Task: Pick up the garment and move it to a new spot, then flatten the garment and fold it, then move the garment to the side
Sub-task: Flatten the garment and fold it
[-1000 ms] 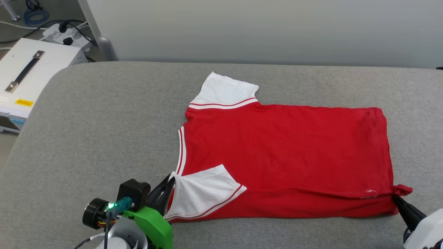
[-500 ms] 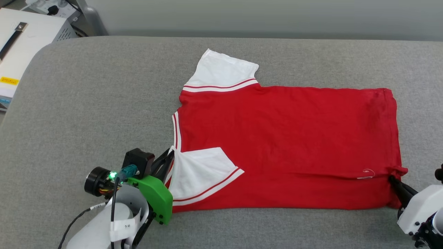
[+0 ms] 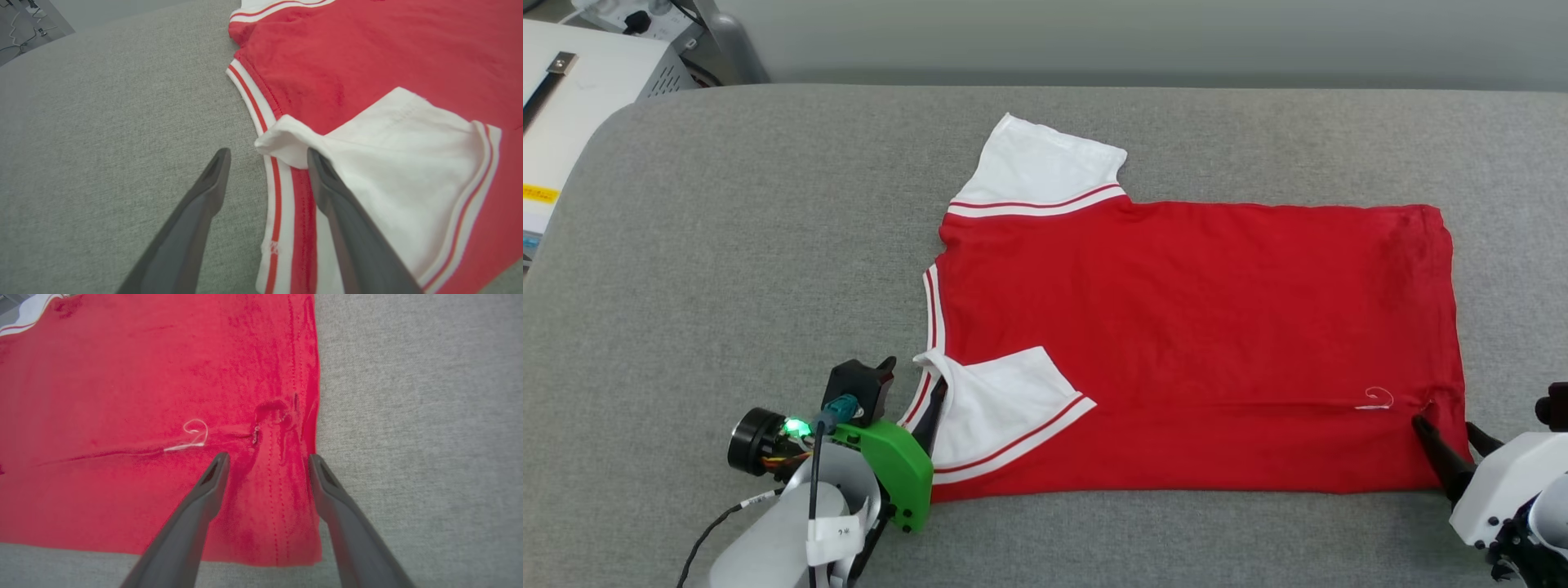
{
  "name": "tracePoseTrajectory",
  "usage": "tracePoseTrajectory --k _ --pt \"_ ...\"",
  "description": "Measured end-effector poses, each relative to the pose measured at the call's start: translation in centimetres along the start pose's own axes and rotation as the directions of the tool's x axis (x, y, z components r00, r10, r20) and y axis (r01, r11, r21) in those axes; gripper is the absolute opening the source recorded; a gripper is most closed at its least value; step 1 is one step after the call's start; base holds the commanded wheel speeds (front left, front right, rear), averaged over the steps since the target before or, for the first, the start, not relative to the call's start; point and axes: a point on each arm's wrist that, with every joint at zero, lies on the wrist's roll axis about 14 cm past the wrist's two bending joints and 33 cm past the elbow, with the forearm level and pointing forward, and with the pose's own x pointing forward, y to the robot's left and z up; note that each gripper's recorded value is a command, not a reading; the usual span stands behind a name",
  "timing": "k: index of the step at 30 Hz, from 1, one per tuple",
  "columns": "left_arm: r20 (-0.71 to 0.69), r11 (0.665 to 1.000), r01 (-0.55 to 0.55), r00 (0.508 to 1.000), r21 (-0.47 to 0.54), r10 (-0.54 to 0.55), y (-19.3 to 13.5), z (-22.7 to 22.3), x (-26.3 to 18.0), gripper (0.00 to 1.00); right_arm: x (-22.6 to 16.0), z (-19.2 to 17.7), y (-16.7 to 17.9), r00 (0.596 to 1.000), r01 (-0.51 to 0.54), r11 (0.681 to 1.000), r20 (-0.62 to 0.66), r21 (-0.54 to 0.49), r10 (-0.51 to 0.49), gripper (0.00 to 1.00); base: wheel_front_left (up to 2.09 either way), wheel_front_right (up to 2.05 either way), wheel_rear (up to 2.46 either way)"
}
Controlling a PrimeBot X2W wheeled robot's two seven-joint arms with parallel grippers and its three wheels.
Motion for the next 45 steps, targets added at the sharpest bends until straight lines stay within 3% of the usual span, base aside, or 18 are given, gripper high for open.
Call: tracePoseTrajectory --k 9,13,16,25,45 --pt "0.132 0.994 -0.081 0.987 -0.07 0.089 1.2 3.1 -1.5 1.0 -2.1 2.9 0.9 0.991 -0.018 1.0 0.13 -0.005 0.018 1.0 0.0 0.0 0.0" --pt "0.158 0.98 -0.112 0.978 -0.164 0.139 1.2 2.7 -4.1 1.0 -4.3 4.0 1.5 0.982 -0.017 0.999 0.187 -0.052 0.026 1.0 0.0 0.0 0.0" --pt "0.097 0.968 -0.097 0.988 -0.23 0.121 0.0 0.6 -6.0 1.0 -5.6 3.0 0.8 0.988 0.03 0.996 0.153 -0.09 -0.016 1.0 0.0 0.0 0.0" --pt "-0.109 0.97 -0.058 0.993 -0.235 0.033 -2.2 -3.8 -7.4 1.0 -6.1 1.1 0.6 0.995 0.065 0.995 0.084 -0.076 -0.059 1.0 0.0 0.0 0.0" --pt "-0.256 0.963 -0.113 0.965 -0.243 0.049 -1.7 -6.1 -5.1 1.0 -6.0 -0.1 -0.5 0.994 0.103 0.993 0.038 -0.053 -0.101 1.0 0.0 0.0 0.0"
